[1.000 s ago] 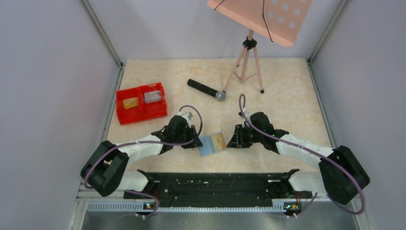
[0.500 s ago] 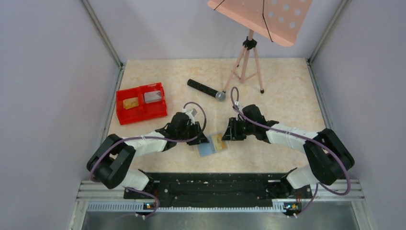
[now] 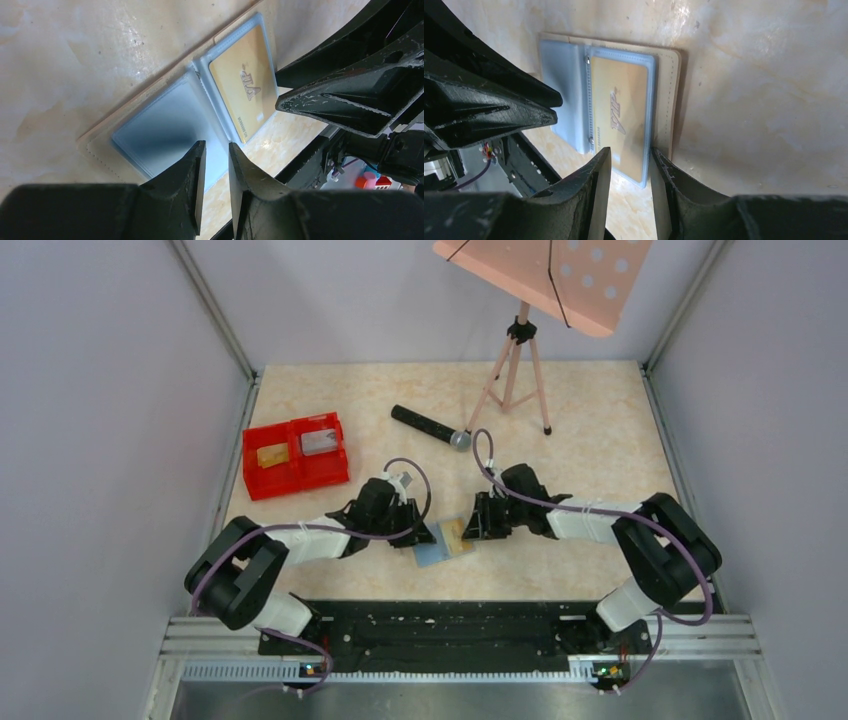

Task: Take the credit cards out of the card holder
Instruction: Remove the credit card from the card holder.

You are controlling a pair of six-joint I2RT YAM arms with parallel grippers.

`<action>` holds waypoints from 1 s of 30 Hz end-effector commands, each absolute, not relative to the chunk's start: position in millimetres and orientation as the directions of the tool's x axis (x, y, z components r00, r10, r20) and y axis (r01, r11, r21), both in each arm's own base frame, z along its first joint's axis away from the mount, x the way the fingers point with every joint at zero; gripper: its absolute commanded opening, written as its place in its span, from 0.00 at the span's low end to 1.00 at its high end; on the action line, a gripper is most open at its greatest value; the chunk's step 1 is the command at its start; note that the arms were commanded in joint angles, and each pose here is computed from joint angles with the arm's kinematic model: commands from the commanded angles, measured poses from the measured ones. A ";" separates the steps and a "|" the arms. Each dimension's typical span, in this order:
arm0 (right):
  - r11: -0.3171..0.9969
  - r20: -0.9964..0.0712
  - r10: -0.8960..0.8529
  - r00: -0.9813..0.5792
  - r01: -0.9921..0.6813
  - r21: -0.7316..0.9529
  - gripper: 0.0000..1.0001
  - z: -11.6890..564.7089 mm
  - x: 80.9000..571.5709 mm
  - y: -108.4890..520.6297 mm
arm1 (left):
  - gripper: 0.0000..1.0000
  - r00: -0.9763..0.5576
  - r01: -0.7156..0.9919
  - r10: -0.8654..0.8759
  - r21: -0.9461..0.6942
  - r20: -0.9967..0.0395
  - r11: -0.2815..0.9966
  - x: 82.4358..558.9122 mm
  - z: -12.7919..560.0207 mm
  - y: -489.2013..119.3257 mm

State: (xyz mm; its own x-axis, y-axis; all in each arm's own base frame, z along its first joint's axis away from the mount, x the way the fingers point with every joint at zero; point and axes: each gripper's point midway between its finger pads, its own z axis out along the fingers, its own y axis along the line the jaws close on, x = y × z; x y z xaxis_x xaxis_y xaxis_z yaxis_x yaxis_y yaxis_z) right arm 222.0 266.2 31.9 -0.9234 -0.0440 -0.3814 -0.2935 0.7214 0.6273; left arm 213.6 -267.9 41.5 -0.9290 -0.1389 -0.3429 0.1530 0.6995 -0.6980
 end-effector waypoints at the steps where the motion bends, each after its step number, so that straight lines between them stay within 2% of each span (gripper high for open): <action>1: 0.682 -0.392 -0.042 -0.919 -0.313 0.661 0.35 31.6 216.6 273.1 | 0.29 -0.926 0.172 -0.131 -0.706 -0.354 0.687 211.4 40.3 -269.4; 7: 0.654 -0.382 -0.030 -0.924 -0.307 0.691 0.31 30.0 213.4 277.1 | 0.28 -0.928 0.158 -0.136 -0.699 -0.346 0.697 208.4 34.7 -265.9; 14: 0.650 -0.374 -0.016 -0.927 -0.294 0.701 0.06 26.3 208.3 274.7 | 0.27 -0.913 0.172 -0.161 -0.712 -0.375 0.680 214.6 52.1 -268.5; 17: 0.643 -0.372 -0.008 -0.928 -0.289 0.709 0.00 26.9 205.6 274.4 | 0.27 -0.901 0.185 -0.182 -0.729 -0.394 0.659 219.3 67.2 -272.2; 24: 0.547 -0.377 0.044 -0.925 -0.294 0.784 0.00 46.5 202.5 285.3 | 0.27 -0.887 0.174 -0.254 -0.789 -0.385 0.589 222.6 84.3 -279.3; 27: 0.575 -0.356 0.049 -0.933 -0.265 0.774 0.15 41.2 202.0 282.2 | 0.28 -0.886 0.163 -0.256 -0.776 -0.387 0.609 223.0 76.5 -275.7; 30: 0.623 -0.356 0.040 -0.933 -0.255 0.739 0.22 39.6 201.4 274.1 | 0.28 -0.895 0.152 -0.245 -0.772 -0.372 0.617 219.3 66.9 -274.6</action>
